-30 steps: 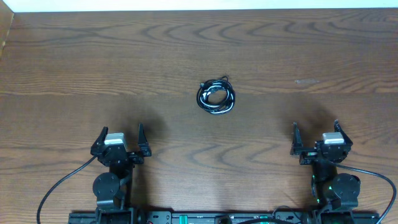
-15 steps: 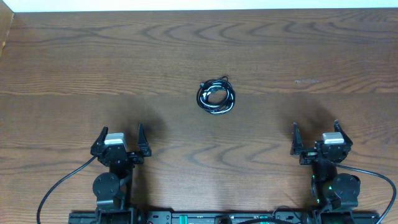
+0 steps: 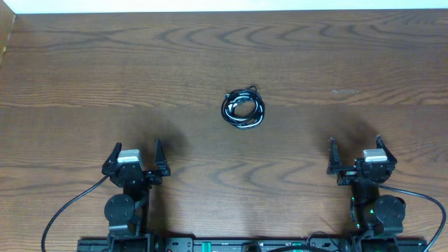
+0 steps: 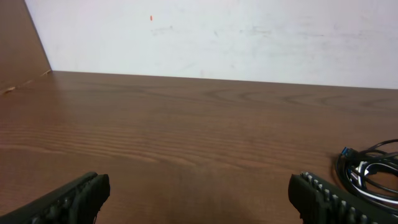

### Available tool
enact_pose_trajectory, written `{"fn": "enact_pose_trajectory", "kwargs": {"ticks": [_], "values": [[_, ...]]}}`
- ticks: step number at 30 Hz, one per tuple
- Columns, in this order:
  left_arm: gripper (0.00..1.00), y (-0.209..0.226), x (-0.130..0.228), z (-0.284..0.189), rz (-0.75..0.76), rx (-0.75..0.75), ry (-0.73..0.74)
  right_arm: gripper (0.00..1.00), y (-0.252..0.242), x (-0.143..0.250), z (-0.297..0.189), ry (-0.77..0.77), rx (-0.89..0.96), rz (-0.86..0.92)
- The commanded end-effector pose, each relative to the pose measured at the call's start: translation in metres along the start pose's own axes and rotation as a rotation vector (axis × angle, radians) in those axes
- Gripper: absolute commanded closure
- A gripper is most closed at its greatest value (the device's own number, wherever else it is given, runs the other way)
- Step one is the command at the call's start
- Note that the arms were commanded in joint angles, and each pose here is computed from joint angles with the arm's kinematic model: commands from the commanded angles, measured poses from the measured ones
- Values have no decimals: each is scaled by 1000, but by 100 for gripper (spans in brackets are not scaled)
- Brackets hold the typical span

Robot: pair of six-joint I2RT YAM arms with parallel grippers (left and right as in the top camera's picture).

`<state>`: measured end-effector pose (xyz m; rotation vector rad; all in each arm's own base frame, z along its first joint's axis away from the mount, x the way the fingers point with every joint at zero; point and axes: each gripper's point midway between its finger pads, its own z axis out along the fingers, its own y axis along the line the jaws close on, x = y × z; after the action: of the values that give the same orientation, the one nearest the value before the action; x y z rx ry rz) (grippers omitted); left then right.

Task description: Untangle cables

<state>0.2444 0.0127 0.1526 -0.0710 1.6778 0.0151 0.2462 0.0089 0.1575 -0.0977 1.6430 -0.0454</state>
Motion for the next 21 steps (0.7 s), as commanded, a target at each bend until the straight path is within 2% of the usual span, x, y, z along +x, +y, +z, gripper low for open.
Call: {"fn": "enact_pose_trajectory", "kwargs": {"ticks": [1, 11, 12, 13, 16, 18, 21], "values": [[2, 3, 16, 1, 10, -17, 46, 1, 1, 1, 0, 0, -4, 4], [2, 1, 6, 1, 4, -6, 7, 1, 1, 1, 0, 1, -4, 4], [2, -6, 5, 1, -19, 38, 2, 1, 1, 1, 0, 1, -4, 4], [2, -24, 6, -1, -63, 144, 13, 1, 1, 1, 0, 0, -4, 4], [2, -52, 8, -7, -82, 307, 28, 1, 1, 1, 0, 1, -4, 4], [2, -62, 7, -10, -81, 368, 31, 1, 1, 1, 0, 0, -4, 4], [2, -63, -10, -11, -68, 379, -41, 1, 1, 1, 0, 1, -4, 4]]}}
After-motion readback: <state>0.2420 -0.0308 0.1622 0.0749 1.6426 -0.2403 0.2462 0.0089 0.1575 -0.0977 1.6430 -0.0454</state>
